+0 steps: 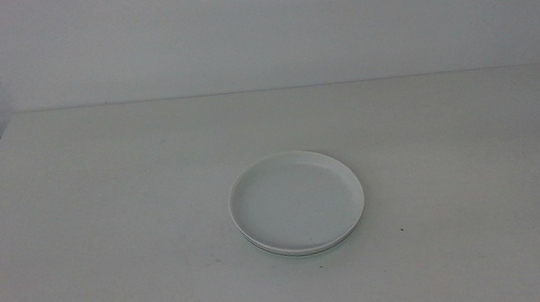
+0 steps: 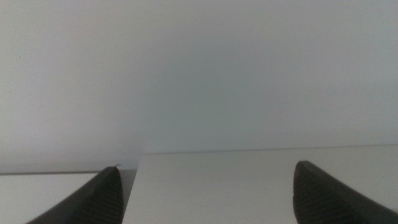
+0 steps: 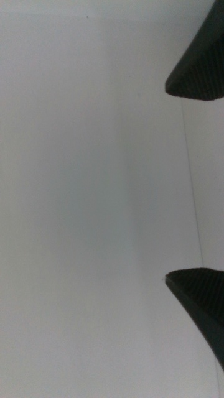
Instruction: Stack the three bowls on top of each other.
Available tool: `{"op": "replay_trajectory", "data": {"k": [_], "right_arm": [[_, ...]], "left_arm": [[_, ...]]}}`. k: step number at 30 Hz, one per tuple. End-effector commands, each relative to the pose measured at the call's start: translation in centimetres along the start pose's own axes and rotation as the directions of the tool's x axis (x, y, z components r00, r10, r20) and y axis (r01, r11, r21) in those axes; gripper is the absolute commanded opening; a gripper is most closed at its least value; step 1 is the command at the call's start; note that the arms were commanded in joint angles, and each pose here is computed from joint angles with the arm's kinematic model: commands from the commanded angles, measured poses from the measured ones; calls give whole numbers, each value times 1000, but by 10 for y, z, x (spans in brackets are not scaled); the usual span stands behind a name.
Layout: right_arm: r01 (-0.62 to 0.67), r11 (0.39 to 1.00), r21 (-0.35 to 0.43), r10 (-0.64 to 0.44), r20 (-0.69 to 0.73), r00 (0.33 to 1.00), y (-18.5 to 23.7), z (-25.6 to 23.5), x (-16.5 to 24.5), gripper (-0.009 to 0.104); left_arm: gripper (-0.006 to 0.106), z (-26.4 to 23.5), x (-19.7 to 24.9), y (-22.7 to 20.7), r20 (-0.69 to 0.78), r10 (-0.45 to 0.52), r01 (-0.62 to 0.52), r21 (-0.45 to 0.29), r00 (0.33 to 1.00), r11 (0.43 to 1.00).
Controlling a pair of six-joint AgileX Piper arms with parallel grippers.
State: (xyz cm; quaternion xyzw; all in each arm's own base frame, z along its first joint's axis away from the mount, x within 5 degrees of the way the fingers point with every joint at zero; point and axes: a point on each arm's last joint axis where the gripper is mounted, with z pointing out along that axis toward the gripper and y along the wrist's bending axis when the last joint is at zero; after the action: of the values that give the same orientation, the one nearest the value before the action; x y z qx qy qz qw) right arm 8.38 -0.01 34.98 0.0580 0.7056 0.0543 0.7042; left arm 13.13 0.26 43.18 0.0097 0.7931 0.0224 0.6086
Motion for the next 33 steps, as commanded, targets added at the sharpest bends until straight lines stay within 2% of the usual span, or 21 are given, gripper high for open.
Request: {"op": "replay_trajectory", "data": {"k": [1,5,8,11,15,18,20,23,25,27,33], "right_arm": [[3,1000,8,-3,-5,1000,-1,-3,2,93],[6,1000,1,-6,40,999,0,-13,-1,93],[7,1000,-3,-7,70,998,0,-21,1,93],[6,1000,0,-6,85,996,-2,-26,17,93],[7,1000,4,-7,86,996,-9,-36,60,93],[15,1000,8,-15,63,998,-14,-40,92,93],[26,999,20,-26,-2,1000,-18,-35,113,93],[27,999,27,-26,-47,999,-20,-32,127,93],[66,997,36,-64,-59,996,-23,-30,134,93],[111,993,44,-108,-79,991,-25,-29,142,93],[135,990,48,-127,-133,983,-27,-28,155,93]], "left_arm": [[94,0,2,0,-8,-2,2,-2,1000,1000],[94,-21,-1,0,68,-20,19,8,997,1000],[94,-33,13,-3,95,-58,55,38,994,998],[94,-33,47,-7,116,-103,96,64,988,993],[94,-35,113,-10,125,-123,115,67,985,991],[94,-30,160,-12,131,-146,137,70,981,988],[94,-29,181,-13,172,-166,155,74,971,985],[94,-27,211,-14,195,-169,157,74,966,985],[94,-20,232,-15,148,-169,160,69,974,985],[94,-14,243,-15,130,-172,165,64,977,984],[94,-11,251,-15,111,-148,143,52,983,988]]}}
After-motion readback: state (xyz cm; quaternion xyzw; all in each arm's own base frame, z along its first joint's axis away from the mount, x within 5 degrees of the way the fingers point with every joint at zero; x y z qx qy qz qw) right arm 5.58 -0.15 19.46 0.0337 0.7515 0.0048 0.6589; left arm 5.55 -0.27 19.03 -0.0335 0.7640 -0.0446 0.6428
